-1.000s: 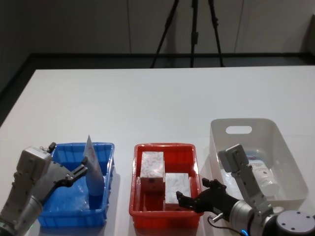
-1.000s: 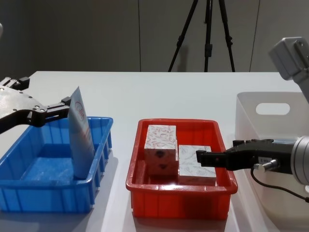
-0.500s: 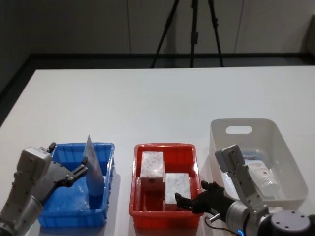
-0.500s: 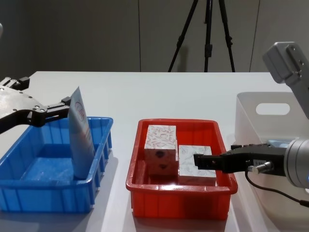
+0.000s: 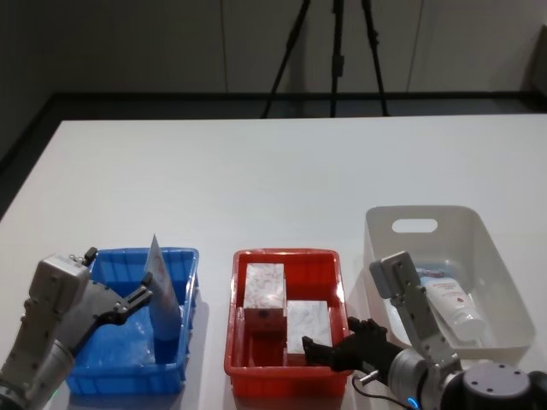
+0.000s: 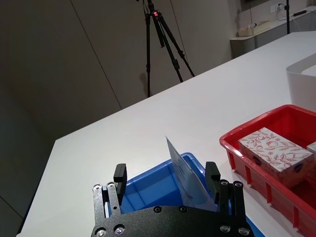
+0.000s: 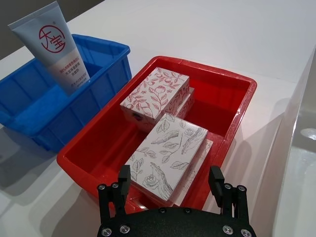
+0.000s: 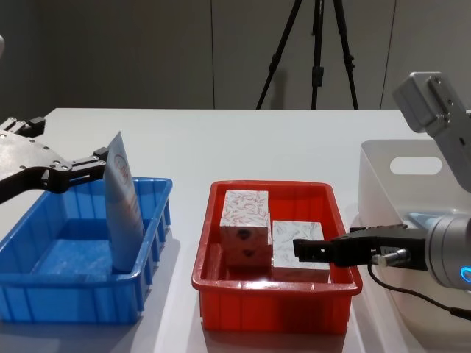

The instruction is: Bimanual collaborative sorting of washing and personal care products

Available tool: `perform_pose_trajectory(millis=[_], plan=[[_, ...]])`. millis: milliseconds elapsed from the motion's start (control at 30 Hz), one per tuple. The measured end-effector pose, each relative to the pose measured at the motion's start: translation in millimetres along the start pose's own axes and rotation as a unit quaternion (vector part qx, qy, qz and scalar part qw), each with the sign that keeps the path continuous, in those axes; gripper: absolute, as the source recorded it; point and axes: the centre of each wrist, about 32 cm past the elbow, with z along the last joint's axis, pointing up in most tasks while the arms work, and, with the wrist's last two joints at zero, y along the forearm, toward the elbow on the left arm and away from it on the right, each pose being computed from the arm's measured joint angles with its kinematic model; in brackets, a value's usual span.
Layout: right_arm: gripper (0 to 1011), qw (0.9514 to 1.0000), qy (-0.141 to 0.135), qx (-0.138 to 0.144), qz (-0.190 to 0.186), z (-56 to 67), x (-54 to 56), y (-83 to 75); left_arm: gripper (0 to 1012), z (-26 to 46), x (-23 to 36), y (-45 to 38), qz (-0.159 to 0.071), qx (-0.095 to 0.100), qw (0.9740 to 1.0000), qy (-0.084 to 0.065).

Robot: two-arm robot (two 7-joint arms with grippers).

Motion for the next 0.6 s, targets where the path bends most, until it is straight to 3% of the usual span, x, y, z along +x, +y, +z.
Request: perform_pose_trajectory(millis=[600], plan=[[1001, 1.0, 0.005, -0.007, 0.003, 4.0, -4.8, 14.4, 1002, 0.0, 0.0, 0.0, 0.0, 0.0, 1.0, 0.0]])
